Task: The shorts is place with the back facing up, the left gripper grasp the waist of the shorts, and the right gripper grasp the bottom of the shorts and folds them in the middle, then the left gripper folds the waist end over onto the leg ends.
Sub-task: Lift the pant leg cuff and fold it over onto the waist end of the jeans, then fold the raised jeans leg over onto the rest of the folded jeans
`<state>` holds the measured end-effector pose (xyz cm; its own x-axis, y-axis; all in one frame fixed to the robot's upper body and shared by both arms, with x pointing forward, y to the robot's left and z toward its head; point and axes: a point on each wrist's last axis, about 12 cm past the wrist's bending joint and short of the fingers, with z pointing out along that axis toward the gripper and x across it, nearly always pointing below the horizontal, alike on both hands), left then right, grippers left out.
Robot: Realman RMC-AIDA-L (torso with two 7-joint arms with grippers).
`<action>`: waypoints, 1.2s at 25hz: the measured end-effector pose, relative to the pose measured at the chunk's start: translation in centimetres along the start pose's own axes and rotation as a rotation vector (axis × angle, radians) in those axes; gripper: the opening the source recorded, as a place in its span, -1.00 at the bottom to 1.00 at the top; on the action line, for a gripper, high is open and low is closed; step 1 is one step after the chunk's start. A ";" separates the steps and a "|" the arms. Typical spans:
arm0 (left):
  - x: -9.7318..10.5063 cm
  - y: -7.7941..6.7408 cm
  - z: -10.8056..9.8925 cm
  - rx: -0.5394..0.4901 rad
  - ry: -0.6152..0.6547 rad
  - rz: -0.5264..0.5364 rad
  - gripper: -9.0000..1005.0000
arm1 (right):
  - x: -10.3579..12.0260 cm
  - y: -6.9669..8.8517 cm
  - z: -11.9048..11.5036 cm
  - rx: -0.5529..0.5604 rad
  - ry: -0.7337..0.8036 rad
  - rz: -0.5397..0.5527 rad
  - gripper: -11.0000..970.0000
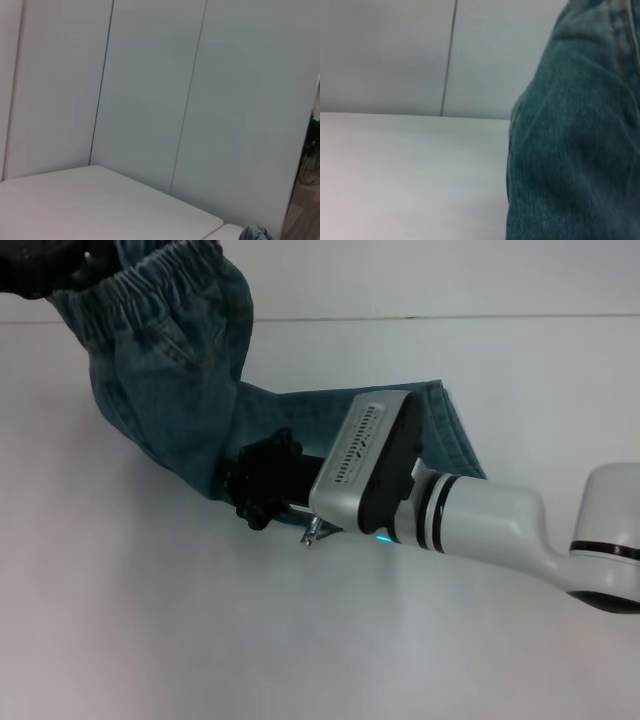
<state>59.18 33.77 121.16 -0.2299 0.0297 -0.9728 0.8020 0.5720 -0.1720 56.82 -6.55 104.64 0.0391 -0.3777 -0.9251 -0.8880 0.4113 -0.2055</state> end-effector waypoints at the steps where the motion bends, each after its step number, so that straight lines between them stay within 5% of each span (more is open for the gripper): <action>1: 0.0 -0.1 0.0 0.006 -0.003 0.000 -0.93 | -0.1 0.1 0.1 -0.006 0.005 -0.008 -0.98; 18: 0.0 -0.5 0.5 0.012 -0.014 -0.002 -0.94 | -1.6 0.5 1.5 -0.083 0.028 -0.049 -0.98; 26: 1.1 -0.4 1.9 -0.018 0.051 -0.016 -0.94 | 0.9 -1.3 -1.7 -0.006 -0.020 0.015 -0.98; 30: 1.4 -0.3 2.9 -0.026 0.078 -0.033 -0.93 | 2.6 -3.7 -4.9 0.073 -0.072 0.101 -0.98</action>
<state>60.20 31.21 119.37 -0.2993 0.0735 -0.9513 0.7788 0.5948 -0.1991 57.94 -13.14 104.52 -0.0134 -0.2721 -0.9622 -0.8535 0.5044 -0.1308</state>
